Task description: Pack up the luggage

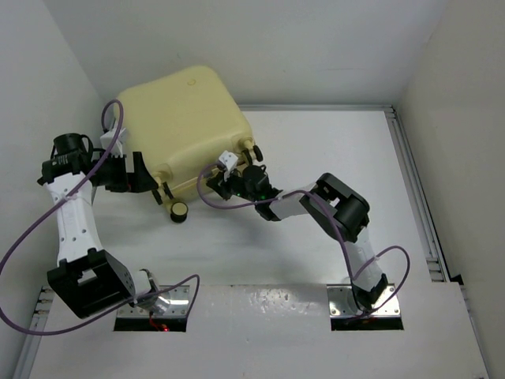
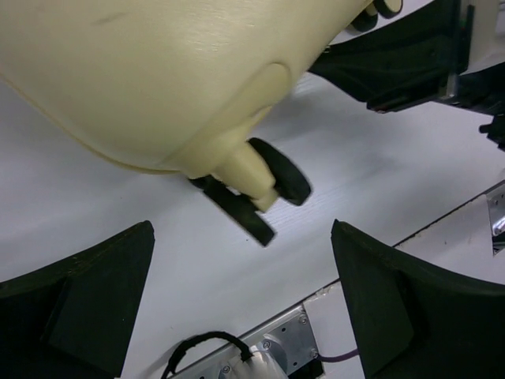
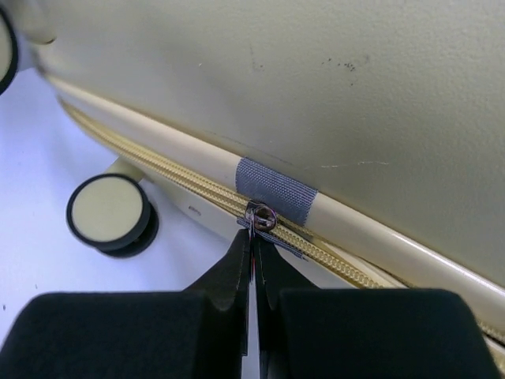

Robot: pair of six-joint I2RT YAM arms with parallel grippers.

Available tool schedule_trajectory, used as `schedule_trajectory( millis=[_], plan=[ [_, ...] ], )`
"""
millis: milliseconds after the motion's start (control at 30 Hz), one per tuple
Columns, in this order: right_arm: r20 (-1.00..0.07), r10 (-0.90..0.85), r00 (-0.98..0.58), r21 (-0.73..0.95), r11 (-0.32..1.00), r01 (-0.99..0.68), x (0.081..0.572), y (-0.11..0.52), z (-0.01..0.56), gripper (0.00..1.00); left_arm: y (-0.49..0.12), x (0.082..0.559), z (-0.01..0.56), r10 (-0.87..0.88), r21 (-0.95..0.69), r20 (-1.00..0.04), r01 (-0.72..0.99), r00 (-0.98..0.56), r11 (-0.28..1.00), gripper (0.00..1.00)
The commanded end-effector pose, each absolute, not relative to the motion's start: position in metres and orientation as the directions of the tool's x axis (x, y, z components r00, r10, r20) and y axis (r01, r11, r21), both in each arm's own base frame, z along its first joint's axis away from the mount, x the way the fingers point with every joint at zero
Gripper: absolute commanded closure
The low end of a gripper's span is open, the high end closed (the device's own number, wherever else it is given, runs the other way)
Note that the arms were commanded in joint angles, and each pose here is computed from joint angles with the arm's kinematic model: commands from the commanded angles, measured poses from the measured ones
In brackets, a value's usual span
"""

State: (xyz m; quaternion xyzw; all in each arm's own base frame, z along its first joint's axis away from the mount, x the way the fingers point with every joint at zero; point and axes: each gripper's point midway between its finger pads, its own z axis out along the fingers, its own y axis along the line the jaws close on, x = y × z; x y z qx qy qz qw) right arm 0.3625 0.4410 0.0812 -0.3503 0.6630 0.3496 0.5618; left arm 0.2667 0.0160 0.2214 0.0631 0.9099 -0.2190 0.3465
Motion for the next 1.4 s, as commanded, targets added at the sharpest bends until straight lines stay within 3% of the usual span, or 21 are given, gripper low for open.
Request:
schedule_trajectory(
  millis=[0,133,267,400,733,1167,1367],
  plan=[
    [-0.994,0.088,0.064,-0.009,0.523,-0.852,0.377,0.472,0.157,1.00,0.014,0.265,0.241,-0.032,-0.338,-0.699,0.290,-0.715,0.895,0.01],
    [-0.995,0.077,0.068,-0.015,0.551,-0.835,0.380,0.477,0.153,1.00,0.017,0.271,0.229,-0.032,-0.318,-0.679,0.255,-0.733,0.913,0.01],
    [-0.995,0.062,0.081,-0.029,0.591,-0.806,0.384,0.473,0.152,1.00,0.033,0.279,0.204,-0.135,-0.317,-0.623,0.091,-0.770,0.944,0.01],
    [-0.995,0.045,0.094,-0.046,0.616,-0.786,0.387,0.472,0.151,1.00,0.033,0.286,0.184,-0.137,-0.263,-0.593,0.030,-0.794,0.964,0.01],
    [-0.995,0.009,0.099,-0.066,0.687,-0.724,0.400,0.464,0.148,1.00,0.033,0.311,0.177,-0.154,-0.168,-0.620,-0.061,-0.770,0.984,0.01],
    [-0.995,-0.016,0.098,-0.082,0.693,-0.717,0.400,0.457,0.140,1.00,0.035,0.310,0.189,-0.031,-0.007,-0.639,-0.034,-0.768,0.999,0.01],
    [-0.995,-0.018,0.102,-0.086,0.696,-0.713,0.401,0.458,0.141,1.00,0.028,0.304,0.182,-0.014,0.000,-0.574,-0.017,-0.819,1.000,0.01]
  ],
)
